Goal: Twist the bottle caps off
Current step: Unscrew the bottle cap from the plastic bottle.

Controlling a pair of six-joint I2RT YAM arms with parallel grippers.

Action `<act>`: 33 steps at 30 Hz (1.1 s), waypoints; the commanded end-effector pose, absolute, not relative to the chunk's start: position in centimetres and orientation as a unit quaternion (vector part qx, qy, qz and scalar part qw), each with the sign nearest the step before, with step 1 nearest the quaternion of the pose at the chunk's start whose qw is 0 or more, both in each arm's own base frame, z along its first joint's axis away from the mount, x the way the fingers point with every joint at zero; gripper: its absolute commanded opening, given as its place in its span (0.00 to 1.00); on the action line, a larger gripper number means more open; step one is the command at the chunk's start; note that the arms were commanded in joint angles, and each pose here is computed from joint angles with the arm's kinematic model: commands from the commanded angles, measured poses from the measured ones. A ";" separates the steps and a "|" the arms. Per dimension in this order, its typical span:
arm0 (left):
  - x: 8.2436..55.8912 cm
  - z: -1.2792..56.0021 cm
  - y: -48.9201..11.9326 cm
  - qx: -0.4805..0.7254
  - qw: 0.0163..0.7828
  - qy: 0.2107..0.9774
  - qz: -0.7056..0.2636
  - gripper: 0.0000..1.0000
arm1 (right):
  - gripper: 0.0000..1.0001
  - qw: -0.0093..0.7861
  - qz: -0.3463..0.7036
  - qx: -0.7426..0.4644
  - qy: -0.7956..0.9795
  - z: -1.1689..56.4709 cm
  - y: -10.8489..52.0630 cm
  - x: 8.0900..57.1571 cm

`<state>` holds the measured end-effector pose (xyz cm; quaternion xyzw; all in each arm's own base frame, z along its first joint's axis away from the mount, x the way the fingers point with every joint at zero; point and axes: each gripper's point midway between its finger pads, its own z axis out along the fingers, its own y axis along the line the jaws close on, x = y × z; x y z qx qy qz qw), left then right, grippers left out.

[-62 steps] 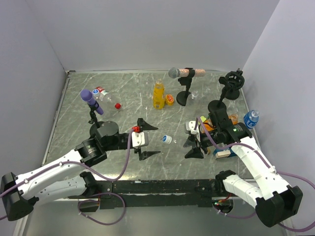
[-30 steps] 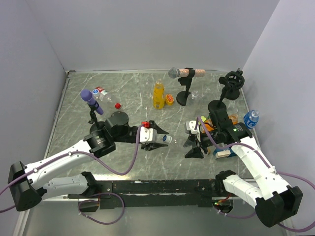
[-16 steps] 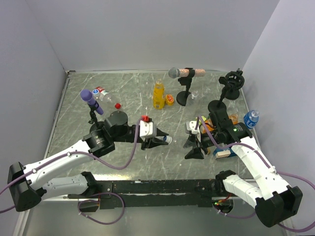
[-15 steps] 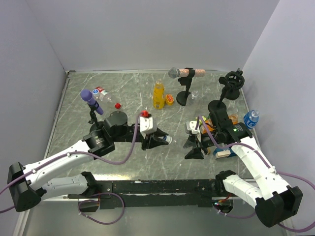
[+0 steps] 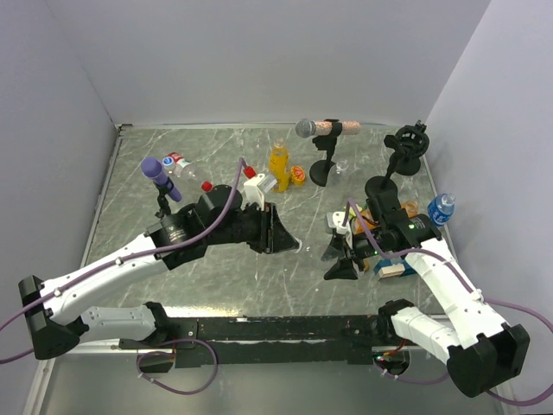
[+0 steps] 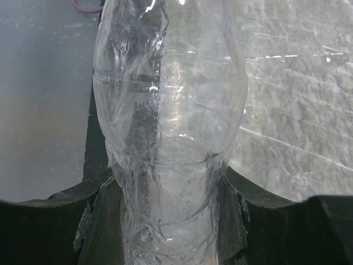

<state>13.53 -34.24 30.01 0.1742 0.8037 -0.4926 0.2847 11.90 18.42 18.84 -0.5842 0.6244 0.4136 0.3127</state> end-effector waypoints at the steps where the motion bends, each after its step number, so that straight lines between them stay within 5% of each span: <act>1: 13.7 32.1 -34.7 0.154 0.292 0.797 -0.506 0.33 | 0.29 0.341 0.398 -0.601 0.604 19.9 18.5 12.5; 4: 13.7 32.8 -34.5 0.174 0.309 0.785 -0.508 0.74 | 0.29 0.344 0.395 -0.601 0.603 19.7 18.5 12.5; 9: 13.1 36.3 -32.3 0.238 0.406 0.713 -0.520 0.99 | 0.29 0.341 0.399 -0.601 0.603 19.8 18.6 12.5; 17: 9.9 32.0 -28.4 0.512 0.553 0.508 -0.418 0.97 | 0.29 0.341 0.400 -0.602 0.601 19.8 18.6 12.4; 33: 12.5 32.3 -32.5 0.544 0.591 0.451 -0.389 0.99 | 0.29 0.340 0.397 -0.599 0.606 19.5 18.5 12.5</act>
